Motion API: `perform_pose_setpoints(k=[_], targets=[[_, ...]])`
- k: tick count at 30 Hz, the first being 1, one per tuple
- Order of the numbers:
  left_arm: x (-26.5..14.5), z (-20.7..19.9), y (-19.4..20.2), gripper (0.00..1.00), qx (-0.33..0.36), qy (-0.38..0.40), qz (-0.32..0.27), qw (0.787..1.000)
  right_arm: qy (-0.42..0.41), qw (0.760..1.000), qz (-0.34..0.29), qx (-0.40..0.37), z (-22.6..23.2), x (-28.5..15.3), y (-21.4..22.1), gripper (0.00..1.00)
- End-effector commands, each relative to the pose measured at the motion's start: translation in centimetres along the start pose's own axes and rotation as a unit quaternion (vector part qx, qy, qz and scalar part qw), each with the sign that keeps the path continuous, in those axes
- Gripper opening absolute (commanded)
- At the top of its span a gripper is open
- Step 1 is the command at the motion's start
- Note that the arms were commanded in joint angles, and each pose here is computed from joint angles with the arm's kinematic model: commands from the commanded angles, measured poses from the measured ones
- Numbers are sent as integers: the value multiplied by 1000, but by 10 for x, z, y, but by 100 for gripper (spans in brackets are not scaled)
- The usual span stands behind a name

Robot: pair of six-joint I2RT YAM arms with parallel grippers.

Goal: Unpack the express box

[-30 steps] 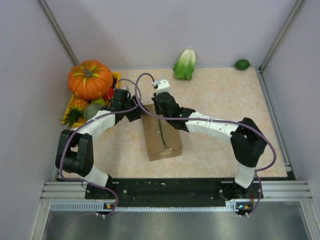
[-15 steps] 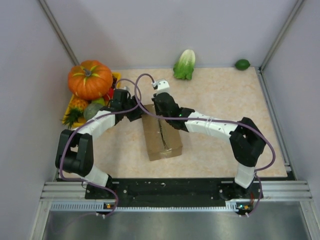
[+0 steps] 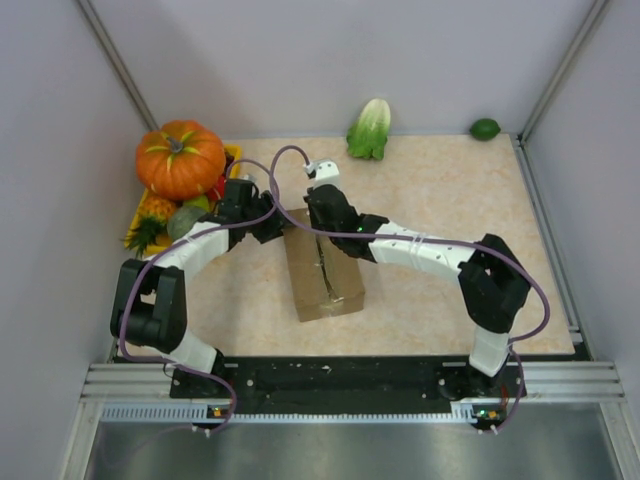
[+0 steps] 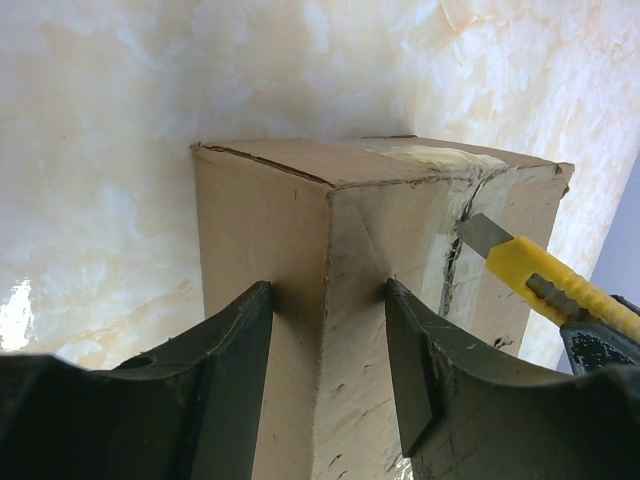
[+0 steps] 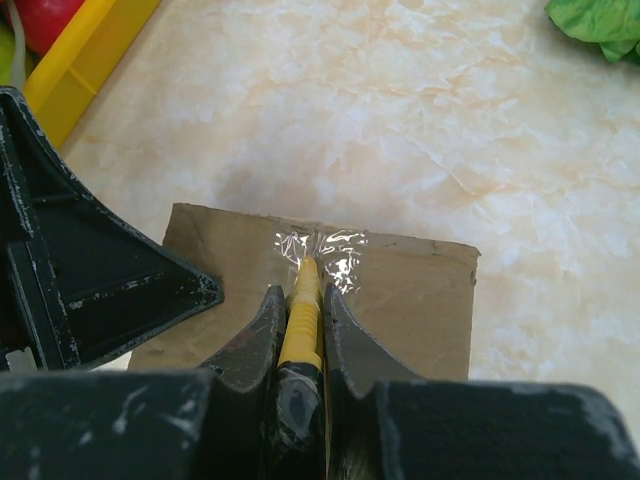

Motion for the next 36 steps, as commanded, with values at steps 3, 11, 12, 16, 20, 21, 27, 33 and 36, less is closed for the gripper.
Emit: perform_pose_setpoints(k=[3, 11, 12, 16, 20, 21, 27, 33, 36], targets=[[13, 8, 9, 50, -46, 5, 25, 999, 9, 999, 37, 4, 6, -4, 0, 0], [22, 10, 15, 45, -98, 9, 48, 994, 15, 998, 55, 12, 5, -10, 1, 0], [22, 10, 15, 44, -101, 10, 46, 994, 16, 998, 57, 13, 5, -11, 2, 0], [25, 11, 16, 40, -121, 11, 51, 991, 20, 998, 61, 14, 8, -14, 4, 0], [27, 13, 19, 37, -129, 3, 55, 990, 31, 998, 61, 10, 8, -18, 4, 0], [27, 14, 20, 36, -131, 0, 54, 990, 34, 998, 61, 10, 8, -20, 4, 0], [28, 15, 20, 33, -141, -7, 53, 989, 42, 997, 65, 11, 5, -32, 0, 0], [30, 16, 20, 32, -145, -16, 52, 988, 32, 996, 87, 20, 1, -44, 6, 0], [31, 17, 20, 31, -146, -17, 52, 988, 31, 995, 91, 24, -1, -51, 8, 0]])
Point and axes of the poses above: each gripper's point midway between its finger pads, its own x axis out along the fingers, its own z axis along the line the jaws close on, y = z × x, the point moved 10 cm from there along -x, back along the fingers, and after that the axes turned 5 degrees about x, right-handed, at the moved point
